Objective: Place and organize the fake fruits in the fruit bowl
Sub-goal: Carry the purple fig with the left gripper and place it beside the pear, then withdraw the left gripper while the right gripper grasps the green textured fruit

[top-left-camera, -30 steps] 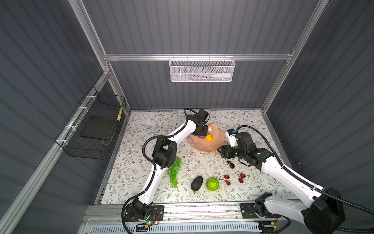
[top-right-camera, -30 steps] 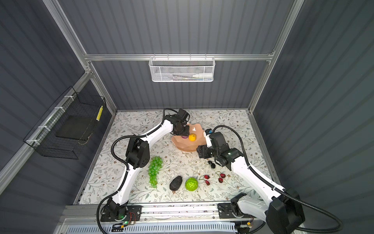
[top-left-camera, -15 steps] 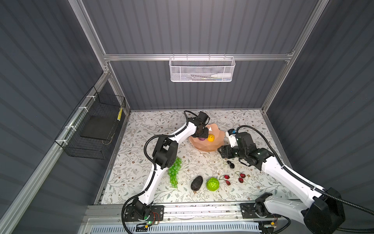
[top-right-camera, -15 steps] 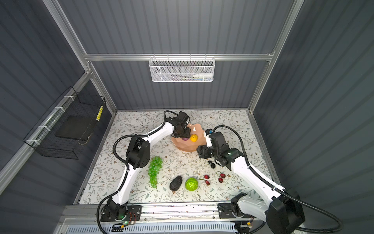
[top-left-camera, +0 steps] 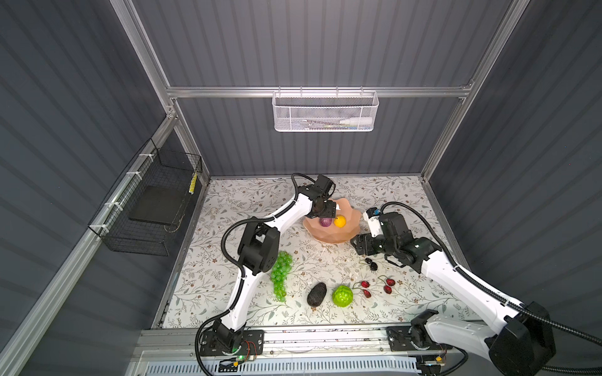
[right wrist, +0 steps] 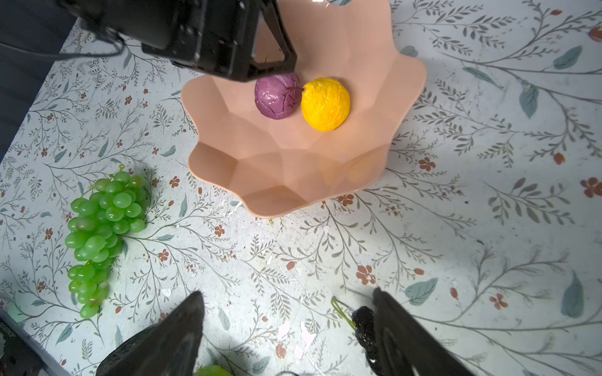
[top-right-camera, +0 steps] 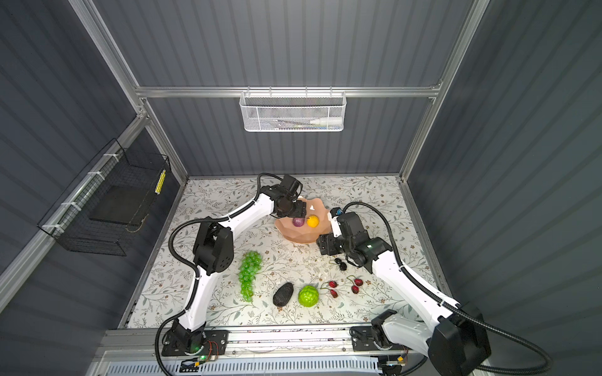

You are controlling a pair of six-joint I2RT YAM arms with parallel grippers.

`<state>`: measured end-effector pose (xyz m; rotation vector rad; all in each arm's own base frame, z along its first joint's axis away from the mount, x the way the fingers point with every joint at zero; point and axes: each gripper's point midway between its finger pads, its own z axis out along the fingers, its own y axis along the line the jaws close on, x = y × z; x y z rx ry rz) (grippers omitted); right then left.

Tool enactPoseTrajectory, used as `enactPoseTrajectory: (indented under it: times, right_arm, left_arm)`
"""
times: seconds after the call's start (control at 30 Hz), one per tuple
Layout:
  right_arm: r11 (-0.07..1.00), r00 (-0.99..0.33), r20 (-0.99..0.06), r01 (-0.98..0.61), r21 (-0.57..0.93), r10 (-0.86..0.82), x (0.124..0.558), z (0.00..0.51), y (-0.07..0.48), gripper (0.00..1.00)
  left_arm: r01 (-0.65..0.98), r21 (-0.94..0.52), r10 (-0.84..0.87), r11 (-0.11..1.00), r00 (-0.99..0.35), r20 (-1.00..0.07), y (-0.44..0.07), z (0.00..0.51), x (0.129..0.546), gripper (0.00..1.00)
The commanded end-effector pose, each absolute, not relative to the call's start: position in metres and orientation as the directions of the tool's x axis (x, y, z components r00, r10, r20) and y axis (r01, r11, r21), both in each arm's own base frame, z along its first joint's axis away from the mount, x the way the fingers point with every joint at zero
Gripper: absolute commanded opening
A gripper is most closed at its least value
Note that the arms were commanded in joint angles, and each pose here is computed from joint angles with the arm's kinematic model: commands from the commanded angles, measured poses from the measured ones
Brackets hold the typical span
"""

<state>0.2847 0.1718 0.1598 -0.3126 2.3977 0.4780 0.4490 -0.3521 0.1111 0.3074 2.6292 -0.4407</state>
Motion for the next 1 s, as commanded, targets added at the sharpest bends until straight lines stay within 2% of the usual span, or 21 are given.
enactPoseTrajectory:
  times: [0.0,0.23,0.4,0.53,0.7,0.97]
  right_arm:
    - [0.893,-0.759,-0.642,-0.357,0.273,-0.107,0.277,0.169,0.176,0.81]
    - [0.887,-0.770,-0.611,-0.397,0.235,-0.183,0.247,0.164,0.186,0.81]
    - [0.877,-0.824,-0.503,-0.420,0.233,-0.261,0.209,0.137,0.199,0.82]
    - [0.866,-0.860,-0.414,-0.427,0.261,-0.300,0.174,0.115,0.212,0.84]
    - [0.856,-0.884,-0.305,-0.437,0.276,-0.353,0.147,0.087,0.231,0.86]
    - [0.852,-0.887,-0.226,-0.453,0.264,-0.402,0.142,0.059,0.245,0.87]
  left_arm:
    - [0.277,-0.287,0.095,0.917,-0.851,-0.517,-0.345,0.149,0.444,0.78]
    - [0.267,-0.280,0.085,0.922,-0.846,-0.527,-0.312,0.166,0.404,0.78]
    - [0.224,-0.280,0.040,0.934,-0.841,-0.539,-0.278,0.166,0.367,0.78]
    - [0.176,-0.260,0.025,0.949,-0.868,-0.496,-0.256,0.146,0.336,0.78]
    - [0.158,-0.280,0.004,0.947,-0.877,-0.480,-0.252,0.139,0.326,0.78]
    - [0.182,-0.287,0.030,0.940,-0.885,-0.464,-0.258,0.134,0.325,0.78]
